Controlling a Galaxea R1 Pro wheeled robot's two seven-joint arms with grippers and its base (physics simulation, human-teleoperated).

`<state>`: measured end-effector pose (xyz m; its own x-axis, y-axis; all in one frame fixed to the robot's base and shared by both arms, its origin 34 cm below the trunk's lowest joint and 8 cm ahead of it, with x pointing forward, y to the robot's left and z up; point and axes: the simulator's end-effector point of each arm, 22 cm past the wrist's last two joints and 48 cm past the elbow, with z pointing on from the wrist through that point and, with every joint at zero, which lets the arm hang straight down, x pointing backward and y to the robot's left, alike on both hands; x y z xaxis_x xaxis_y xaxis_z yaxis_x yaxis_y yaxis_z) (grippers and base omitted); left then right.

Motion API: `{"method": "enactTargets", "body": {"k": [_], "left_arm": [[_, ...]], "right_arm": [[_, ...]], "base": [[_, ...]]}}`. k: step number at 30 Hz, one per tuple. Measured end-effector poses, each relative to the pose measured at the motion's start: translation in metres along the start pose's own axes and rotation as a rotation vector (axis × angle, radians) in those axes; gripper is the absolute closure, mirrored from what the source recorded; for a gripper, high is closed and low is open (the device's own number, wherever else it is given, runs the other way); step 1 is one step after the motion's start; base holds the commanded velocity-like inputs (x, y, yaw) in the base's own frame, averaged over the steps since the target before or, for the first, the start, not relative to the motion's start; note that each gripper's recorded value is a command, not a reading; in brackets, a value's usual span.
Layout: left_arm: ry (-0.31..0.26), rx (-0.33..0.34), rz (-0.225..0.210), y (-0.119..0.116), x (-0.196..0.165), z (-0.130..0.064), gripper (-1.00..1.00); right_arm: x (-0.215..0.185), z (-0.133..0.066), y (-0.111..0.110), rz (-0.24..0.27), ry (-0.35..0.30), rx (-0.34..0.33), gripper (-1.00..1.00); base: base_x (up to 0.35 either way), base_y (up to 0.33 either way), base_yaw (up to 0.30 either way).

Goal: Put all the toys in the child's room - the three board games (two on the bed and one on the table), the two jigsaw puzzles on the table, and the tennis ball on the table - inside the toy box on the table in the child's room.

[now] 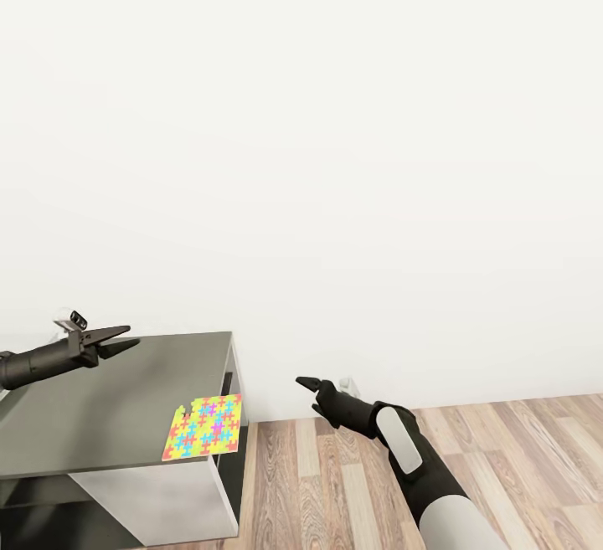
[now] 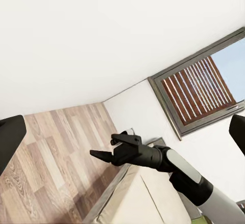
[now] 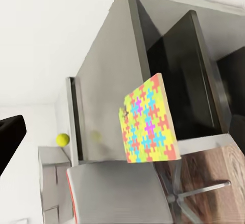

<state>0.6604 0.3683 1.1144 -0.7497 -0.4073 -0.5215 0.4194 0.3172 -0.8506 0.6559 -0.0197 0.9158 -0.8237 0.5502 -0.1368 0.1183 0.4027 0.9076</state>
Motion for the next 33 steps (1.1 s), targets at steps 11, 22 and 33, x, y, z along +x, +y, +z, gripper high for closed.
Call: {"method": "enactTargets", "body": {"k": [11, 22, 33], "left_arm": [[0.000, 0.000, 0.001, 0.000, 0.000, 0.000, -1.00], [0.001, 0.001, 0.000, 0.000, 0.000, 0.001, -1.00], [0.001, 0.001, 0.000, 0.000, 0.000, 0.001, -1.00]], "right_arm": [[0.015, 0.001, -0.015, 0.046, 0.045, 0.023, -1.00], [0.016, 0.002, -0.012, 0.049, 0.045, 0.013, -1.00], [0.018, 0.004, -0.009, 0.049, 0.045, 0.007, -1.00]], "base": [[0.000, 0.000, 0.000], [0.001, 0.000, 0.000], [0.088, 0.010, 0.022]]}}
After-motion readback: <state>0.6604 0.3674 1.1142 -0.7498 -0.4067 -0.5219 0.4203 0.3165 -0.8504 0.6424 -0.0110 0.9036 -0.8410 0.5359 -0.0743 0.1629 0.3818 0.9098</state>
